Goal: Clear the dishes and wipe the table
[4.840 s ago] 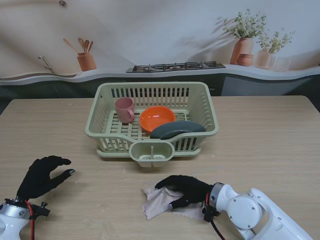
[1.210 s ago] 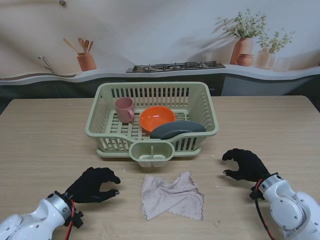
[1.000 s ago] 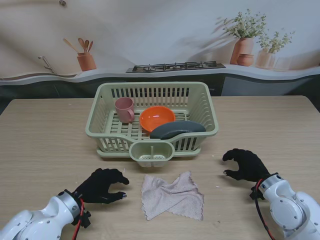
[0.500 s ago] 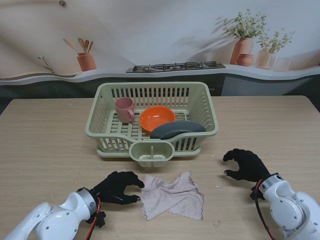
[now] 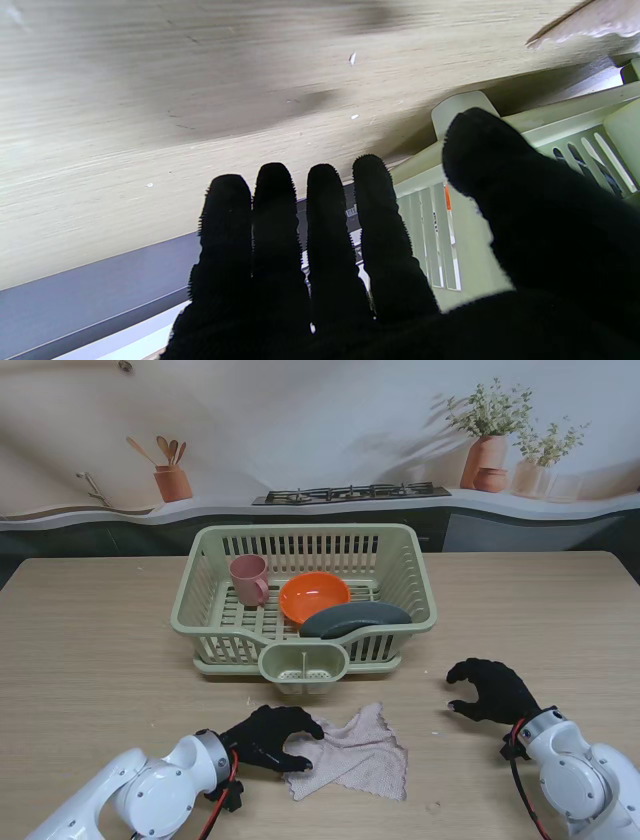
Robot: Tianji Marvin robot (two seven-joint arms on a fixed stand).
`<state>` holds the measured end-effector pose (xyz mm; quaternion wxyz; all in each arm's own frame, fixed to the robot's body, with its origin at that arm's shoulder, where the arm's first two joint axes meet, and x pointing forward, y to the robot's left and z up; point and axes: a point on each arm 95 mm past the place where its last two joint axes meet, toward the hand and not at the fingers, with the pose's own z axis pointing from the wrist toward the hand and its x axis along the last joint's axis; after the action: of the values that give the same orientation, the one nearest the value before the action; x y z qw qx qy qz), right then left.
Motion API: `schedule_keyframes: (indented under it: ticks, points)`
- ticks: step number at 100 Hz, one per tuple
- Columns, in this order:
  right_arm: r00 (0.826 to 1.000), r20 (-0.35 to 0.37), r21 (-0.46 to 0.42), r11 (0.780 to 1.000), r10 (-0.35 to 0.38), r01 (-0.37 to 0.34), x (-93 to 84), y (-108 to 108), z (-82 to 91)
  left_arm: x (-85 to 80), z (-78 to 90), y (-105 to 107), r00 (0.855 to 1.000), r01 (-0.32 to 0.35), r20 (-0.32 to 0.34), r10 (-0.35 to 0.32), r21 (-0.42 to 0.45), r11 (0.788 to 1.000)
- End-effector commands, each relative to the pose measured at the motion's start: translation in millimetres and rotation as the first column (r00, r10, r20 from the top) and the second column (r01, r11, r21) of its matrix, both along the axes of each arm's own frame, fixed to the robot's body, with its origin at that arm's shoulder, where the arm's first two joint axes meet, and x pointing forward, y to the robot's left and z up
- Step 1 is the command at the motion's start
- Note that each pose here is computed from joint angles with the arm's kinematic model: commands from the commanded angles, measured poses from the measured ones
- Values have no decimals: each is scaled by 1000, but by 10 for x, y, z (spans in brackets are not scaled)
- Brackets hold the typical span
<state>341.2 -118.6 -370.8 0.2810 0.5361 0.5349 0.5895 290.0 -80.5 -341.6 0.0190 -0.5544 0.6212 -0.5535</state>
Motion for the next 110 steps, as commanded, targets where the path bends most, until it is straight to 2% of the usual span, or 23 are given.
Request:
schedule_keyframes:
  ticks: [1,18,39,53,67,90,110]
  points:
    - [1000,-16,-4,1000,5,-5,-17,14,-33,22,-23,-33,1000,13,-15,-13,7,1000]
    - [1000,-20,-6,1000,4,-4,-16,17,-41,77,-63,-137,998,64,-23,-63,32,997]
    - [1000,-21,-6,1000,3,-3,-16,19,-48,118,-136,-235,995,76,-63,-72,55,996]
    - [1000,-23,-5,1000,-1,1,-18,24,-50,118,-204,-240,993,90,-88,-79,124,988]
    - [1000,-17,-3,1000,-2,2,-9,22,-44,131,-277,-225,993,104,-83,-89,205,973]
    - [1000,-8,-5,1000,-2,2,2,8,-38,185,-353,-173,993,115,-16,-116,298,947]
    - [1000,-1,-8,1000,-3,3,9,-7,-33,203,-357,-33,990,85,68,-120,379,921]
